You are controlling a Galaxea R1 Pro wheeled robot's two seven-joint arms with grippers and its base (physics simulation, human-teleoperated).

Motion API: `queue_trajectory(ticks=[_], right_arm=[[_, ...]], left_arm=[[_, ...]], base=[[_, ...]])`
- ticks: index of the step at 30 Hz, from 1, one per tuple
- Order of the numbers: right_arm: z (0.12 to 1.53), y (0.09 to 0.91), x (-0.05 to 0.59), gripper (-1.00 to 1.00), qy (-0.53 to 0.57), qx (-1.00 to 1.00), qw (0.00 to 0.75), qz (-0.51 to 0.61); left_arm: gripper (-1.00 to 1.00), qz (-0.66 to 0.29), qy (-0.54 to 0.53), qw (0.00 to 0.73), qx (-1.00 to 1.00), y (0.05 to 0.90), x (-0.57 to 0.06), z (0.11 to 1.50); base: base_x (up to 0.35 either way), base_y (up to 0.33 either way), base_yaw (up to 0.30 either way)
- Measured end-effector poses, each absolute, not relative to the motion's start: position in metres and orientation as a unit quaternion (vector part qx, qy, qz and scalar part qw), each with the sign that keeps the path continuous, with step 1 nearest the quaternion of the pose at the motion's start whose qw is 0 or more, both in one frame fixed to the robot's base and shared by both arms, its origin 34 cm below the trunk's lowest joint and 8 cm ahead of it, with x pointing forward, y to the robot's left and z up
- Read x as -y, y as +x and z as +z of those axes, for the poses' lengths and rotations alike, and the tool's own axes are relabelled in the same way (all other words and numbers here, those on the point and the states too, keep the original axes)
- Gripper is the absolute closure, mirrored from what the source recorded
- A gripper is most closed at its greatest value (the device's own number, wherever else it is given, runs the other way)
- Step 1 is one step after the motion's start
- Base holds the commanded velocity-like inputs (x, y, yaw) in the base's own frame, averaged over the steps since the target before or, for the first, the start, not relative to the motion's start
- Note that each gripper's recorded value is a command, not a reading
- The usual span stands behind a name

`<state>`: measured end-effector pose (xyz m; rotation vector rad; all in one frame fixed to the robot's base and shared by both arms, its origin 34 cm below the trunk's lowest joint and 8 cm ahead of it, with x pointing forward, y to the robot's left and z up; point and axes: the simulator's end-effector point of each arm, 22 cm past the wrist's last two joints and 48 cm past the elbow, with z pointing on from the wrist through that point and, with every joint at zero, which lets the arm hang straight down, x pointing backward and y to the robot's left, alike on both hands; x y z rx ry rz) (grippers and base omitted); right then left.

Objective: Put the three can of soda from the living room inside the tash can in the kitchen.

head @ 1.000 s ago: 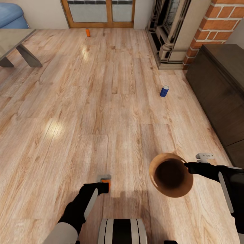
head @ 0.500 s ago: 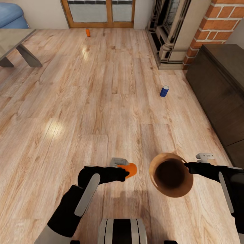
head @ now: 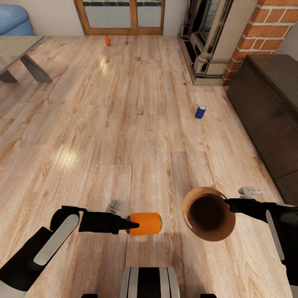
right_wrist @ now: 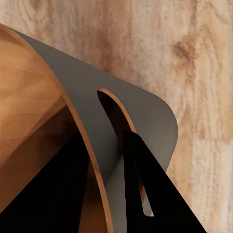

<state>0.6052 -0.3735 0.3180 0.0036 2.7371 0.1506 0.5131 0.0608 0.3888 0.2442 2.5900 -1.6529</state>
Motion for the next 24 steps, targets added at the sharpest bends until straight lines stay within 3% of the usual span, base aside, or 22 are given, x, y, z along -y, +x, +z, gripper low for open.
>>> queue_trajectory(ticks=[8, 11, 24], right_arm=[[0.318, 0.606, 0.373, 1.0, 0.001, -0.979, 0.198, 0.054], [0.318, 0.606, 0.373, 1.0, 0.002, -0.979, 0.198, 0.053], [0.318, 0.606, 0.373, 1.0, 0.001, -0.979, 0.198, 0.053]], left_arm=[[1.0, -0.656, 0.065, 0.049, -0.75, 0.52, 0.059, 0.463], [1.0, -0.667, 0.063, 0.054, -0.741, 0.522, 0.078, 0.475], [1.0, -0.656, 0.066, 0.061, -0.749, 0.525, 0.089, 0.473]], base=[[0.0, 0.0, 0.0], [0.0, 0.0, 0.0], [0.0, 0.0, 0.0]])
